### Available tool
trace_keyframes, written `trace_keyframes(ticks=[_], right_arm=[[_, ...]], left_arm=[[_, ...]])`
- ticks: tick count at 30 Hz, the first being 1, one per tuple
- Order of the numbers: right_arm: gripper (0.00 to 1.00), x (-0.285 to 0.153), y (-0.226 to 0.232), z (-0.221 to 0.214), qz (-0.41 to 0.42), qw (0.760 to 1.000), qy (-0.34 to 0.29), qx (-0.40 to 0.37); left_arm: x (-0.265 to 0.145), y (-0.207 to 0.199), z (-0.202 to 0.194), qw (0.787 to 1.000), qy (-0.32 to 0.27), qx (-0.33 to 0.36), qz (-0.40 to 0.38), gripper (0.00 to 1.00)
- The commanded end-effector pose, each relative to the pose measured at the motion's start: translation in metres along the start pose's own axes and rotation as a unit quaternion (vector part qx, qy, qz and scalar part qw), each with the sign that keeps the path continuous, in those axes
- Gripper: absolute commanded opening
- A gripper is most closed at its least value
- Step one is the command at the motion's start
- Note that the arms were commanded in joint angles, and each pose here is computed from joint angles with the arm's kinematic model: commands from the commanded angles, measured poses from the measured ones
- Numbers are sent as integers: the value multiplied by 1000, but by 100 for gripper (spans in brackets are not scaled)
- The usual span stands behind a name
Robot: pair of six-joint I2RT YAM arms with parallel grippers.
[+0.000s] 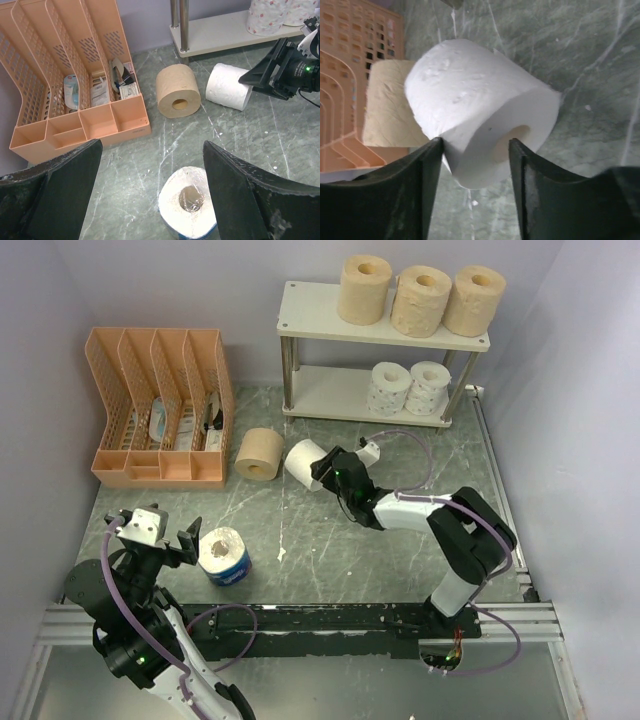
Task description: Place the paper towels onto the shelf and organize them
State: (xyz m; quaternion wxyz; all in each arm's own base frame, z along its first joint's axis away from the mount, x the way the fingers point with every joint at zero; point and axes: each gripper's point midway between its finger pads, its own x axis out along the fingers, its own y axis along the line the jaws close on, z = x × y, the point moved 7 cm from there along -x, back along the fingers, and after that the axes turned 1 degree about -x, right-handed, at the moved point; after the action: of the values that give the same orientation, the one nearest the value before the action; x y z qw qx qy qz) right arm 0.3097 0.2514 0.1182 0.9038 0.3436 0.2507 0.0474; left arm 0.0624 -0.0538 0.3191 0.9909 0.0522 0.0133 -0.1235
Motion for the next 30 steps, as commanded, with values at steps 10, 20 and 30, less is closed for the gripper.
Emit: trace_keyframes(ticks=[10, 20, 30], right_arm=[[0, 16, -2, 3, -26, 999, -10, -35], [0, -12, 68, 100, -50, 937, -40, -344], [0, -15, 97, 148, -70, 702, -9, -708]], left_arm=[[-1, -1, 4, 1000, -8, 10, -2, 94], [-2, -2, 4, 1000, -8, 11, -4, 94], [-4, -6, 3, 1000, -14, 21, -4, 94]])
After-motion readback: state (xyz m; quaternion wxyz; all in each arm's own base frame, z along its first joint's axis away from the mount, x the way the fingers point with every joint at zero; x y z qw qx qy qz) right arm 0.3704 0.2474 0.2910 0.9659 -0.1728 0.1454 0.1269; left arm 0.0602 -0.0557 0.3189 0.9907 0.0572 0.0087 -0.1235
